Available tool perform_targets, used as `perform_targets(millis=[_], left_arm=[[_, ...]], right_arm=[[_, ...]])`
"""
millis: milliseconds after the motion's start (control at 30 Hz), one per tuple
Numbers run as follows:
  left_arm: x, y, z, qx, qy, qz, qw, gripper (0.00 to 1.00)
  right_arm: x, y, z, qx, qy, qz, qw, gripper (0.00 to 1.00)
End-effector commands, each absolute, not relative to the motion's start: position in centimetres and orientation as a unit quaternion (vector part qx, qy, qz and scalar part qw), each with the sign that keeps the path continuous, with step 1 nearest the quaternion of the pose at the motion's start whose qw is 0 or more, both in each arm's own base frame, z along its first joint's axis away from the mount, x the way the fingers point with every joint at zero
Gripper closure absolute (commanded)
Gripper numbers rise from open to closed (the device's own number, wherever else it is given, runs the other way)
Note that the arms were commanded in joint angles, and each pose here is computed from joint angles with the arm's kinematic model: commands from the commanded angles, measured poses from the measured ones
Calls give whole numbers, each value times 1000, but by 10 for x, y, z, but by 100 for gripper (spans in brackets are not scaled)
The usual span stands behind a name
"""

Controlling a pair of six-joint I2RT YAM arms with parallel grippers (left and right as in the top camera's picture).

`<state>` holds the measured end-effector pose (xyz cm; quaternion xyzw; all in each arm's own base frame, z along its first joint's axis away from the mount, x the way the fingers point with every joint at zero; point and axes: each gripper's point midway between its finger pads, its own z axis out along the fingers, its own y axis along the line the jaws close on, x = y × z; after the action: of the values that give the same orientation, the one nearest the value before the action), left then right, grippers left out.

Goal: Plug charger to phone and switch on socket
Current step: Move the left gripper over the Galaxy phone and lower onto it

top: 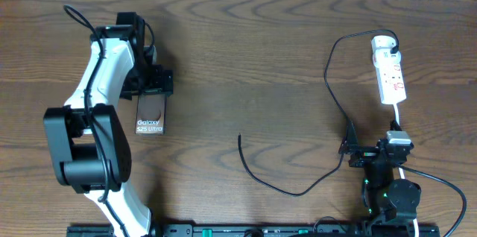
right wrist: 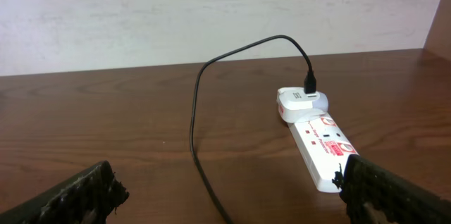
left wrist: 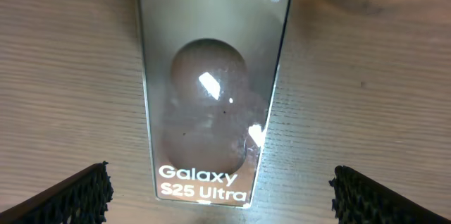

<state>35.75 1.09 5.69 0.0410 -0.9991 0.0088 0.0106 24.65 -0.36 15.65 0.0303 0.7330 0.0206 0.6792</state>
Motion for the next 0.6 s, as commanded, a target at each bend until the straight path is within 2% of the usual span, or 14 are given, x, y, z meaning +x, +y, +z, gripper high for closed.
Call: perform_targets(millis=[0, 567], left_arm=[[353, 12, 44, 36, -999, 8, 29, 2], [346, 12, 6, 36, -999, 8, 20, 2]], right_arm=[[246, 2, 156, 18, 733, 27, 679, 1], [246, 2, 156, 18, 733, 27, 679, 1]])
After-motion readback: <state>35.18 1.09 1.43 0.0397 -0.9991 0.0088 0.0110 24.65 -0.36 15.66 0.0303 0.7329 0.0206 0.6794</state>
